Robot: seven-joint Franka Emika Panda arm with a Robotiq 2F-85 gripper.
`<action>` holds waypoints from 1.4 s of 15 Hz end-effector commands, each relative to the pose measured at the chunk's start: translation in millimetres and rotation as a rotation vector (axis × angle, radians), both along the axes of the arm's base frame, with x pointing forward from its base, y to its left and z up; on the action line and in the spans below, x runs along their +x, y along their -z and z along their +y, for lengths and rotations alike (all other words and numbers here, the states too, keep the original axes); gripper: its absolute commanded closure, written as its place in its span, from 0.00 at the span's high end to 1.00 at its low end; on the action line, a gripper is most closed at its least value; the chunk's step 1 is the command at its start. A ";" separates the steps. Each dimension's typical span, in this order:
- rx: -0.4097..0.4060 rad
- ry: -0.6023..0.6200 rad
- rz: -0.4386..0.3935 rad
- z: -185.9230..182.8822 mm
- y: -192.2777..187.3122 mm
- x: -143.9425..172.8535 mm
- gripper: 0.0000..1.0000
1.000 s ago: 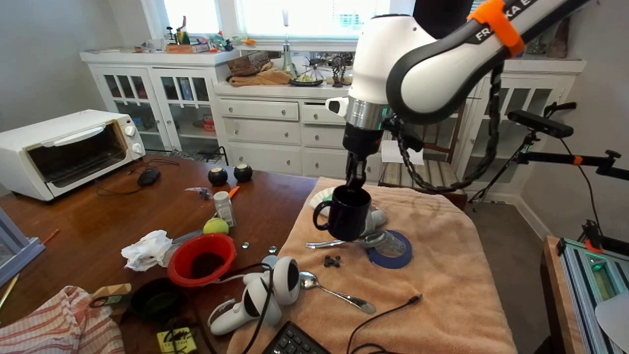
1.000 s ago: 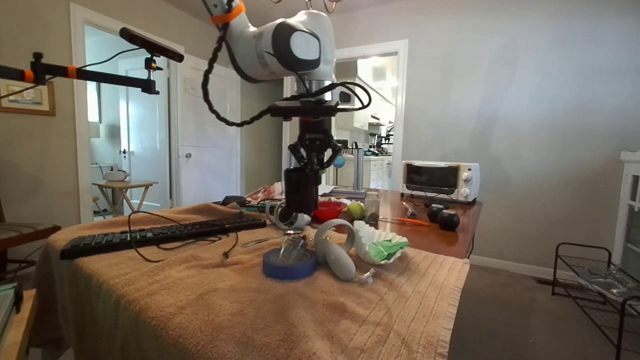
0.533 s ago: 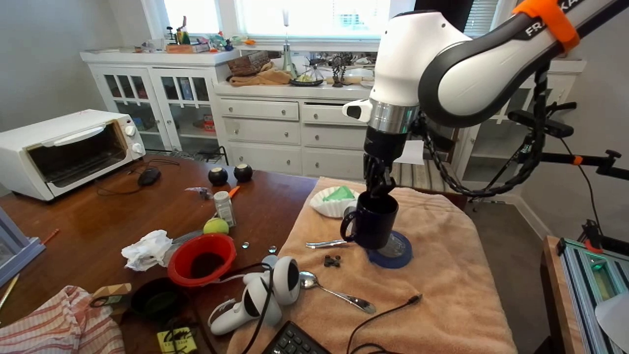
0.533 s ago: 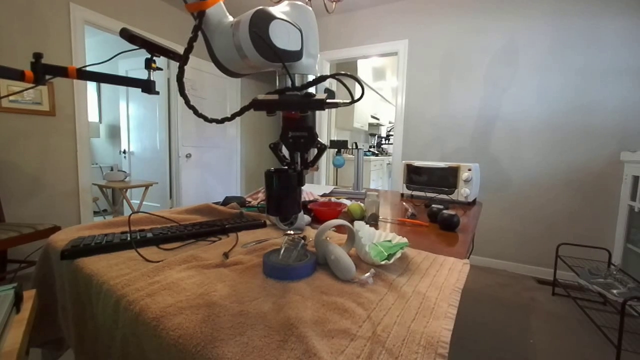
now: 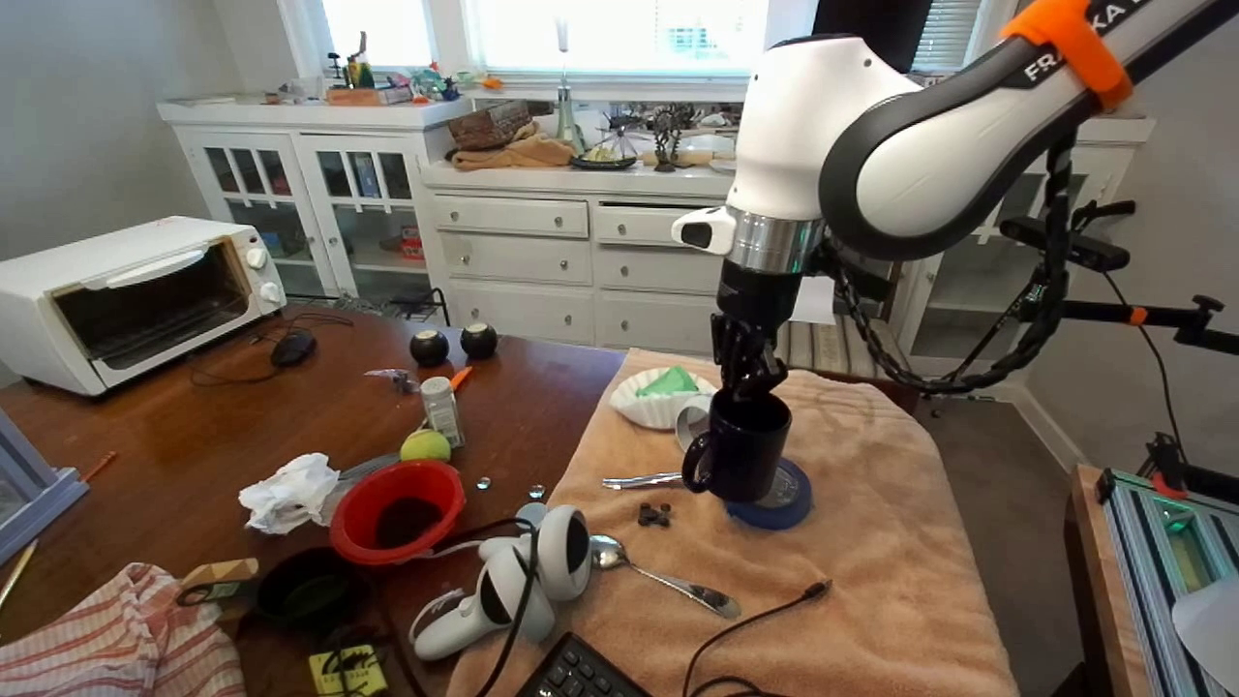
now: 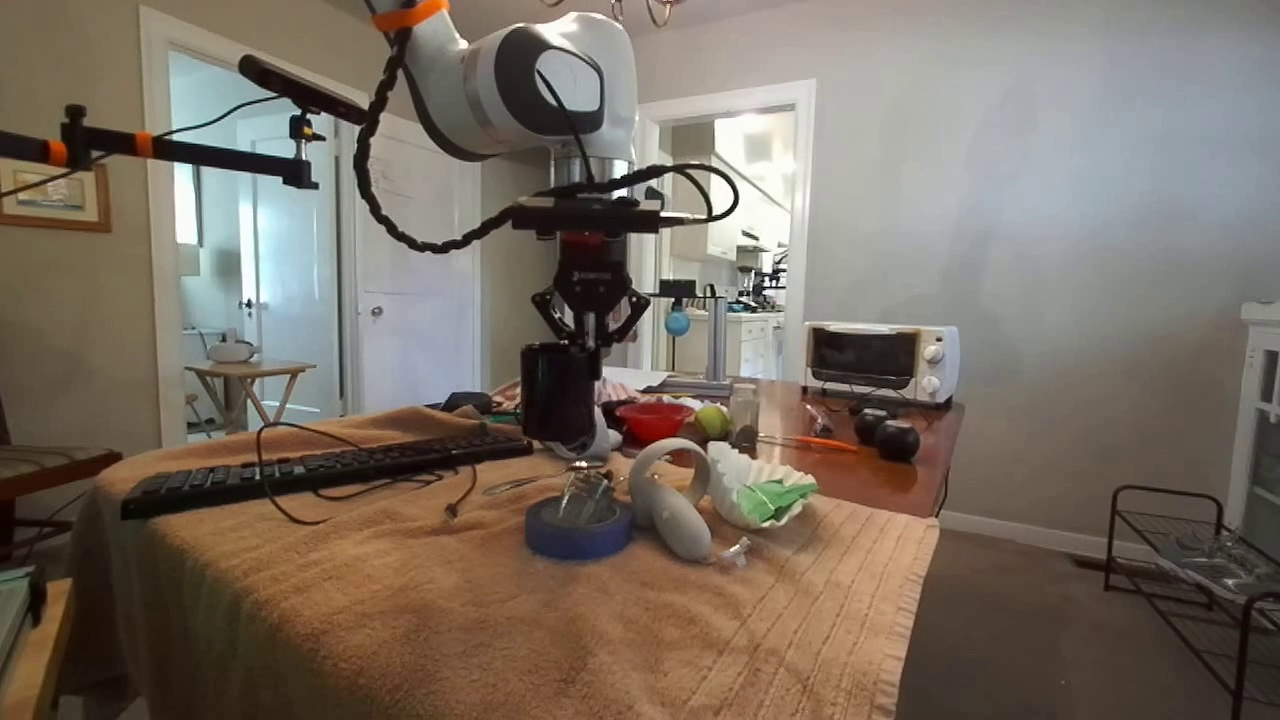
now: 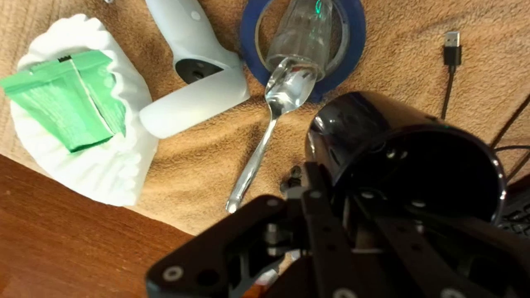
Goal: Take the black mug and put it on the orange towel
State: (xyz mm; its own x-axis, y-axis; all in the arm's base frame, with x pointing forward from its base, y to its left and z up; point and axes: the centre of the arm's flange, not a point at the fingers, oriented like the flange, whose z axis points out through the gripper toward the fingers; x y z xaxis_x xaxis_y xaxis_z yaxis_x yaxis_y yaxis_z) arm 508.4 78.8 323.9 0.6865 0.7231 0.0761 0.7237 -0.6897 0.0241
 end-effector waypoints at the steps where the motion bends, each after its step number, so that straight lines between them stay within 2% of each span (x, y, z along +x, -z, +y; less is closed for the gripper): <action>1: 0.029 -0.160 0.008 2.0 -2.4 -6.8 0.02; 6: 0.051 -0.359 -0.015 8.2 15.4 -15.4 0.02; 10: 0.062 -0.441 0.007 8.0 34.1 -27.9 0.02; 16: 0.134 -0.448 -0.060 10.1 60.2 -47.1 0.02; 21: 0.111 -0.478 -0.154 15.3 74.6 -55.4 0.02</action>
